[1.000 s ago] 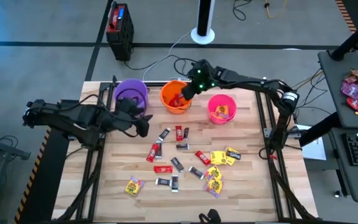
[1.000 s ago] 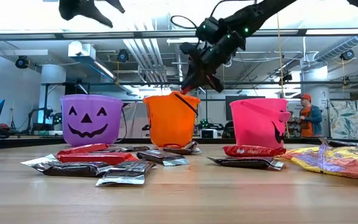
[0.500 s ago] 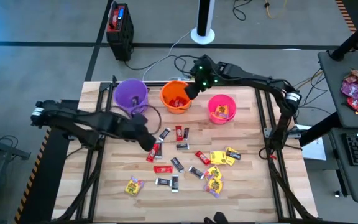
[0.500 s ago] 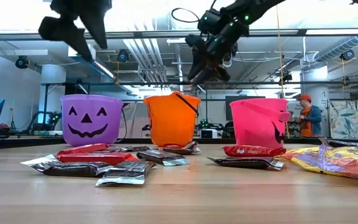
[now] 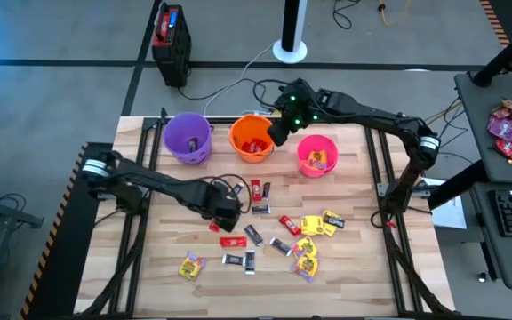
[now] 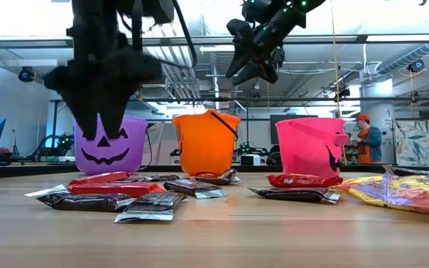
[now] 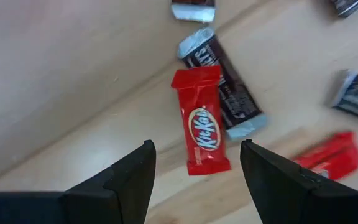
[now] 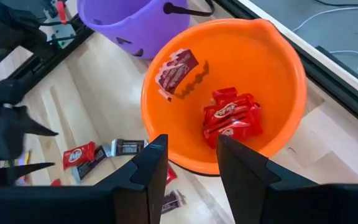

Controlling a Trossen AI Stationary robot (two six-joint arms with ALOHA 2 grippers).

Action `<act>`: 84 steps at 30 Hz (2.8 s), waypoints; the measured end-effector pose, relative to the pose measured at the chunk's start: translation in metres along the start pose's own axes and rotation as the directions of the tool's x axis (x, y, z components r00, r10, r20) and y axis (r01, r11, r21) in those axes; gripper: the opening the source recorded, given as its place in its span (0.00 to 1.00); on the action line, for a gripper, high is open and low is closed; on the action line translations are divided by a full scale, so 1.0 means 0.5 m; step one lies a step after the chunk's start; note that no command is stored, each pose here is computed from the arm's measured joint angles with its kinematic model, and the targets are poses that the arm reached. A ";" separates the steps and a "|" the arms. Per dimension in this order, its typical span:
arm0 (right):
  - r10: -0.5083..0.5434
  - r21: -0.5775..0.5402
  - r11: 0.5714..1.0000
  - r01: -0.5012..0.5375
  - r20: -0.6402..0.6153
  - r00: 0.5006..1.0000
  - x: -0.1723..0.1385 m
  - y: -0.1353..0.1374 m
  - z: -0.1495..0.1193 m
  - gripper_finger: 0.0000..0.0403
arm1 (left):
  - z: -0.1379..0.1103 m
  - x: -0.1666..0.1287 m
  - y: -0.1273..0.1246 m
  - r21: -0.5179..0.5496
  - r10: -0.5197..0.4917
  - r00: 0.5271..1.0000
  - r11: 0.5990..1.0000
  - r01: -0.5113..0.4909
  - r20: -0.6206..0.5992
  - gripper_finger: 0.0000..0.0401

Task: Sort candy by brand, put in halloween buckets
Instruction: Put the yellow candy into the pink bucket

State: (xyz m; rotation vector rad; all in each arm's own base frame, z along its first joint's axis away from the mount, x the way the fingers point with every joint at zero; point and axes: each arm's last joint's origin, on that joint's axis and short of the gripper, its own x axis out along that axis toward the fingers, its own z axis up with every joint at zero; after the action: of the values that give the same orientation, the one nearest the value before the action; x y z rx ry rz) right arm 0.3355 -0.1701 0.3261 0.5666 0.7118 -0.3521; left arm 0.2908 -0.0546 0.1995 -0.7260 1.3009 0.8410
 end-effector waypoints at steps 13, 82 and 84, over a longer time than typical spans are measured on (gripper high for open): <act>-0.016 -0.016 1.000 0.014 -0.087 0.996 -0.012 0.009 -0.021 0.33 | -0.045 -0.025 -0.027 0.379 -0.255 0.950 0.873 0.306 -0.179 0.54; 0.481 -0.367 0.808 -0.460 -0.039 0.876 0.036 0.187 -0.085 0.36 | -0.076 -0.182 0.123 -0.095 -0.223 0.783 0.937 0.337 0.580 0.00; 0.455 -0.394 0.823 -0.409 0.027 0.890 0.036 0.207 -0.085 0.37 | -0.057 -0.199 0.126 -0.087 -0.194 0.747 0.944 0.319 0.635 0.00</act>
State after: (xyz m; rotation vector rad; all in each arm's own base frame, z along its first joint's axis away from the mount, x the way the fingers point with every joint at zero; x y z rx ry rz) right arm 0.3766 -0.0647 0.3250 0.3180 0.4948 0.1799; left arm 0.2160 -0.0578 0.2945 -0.6781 0.5096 0.8823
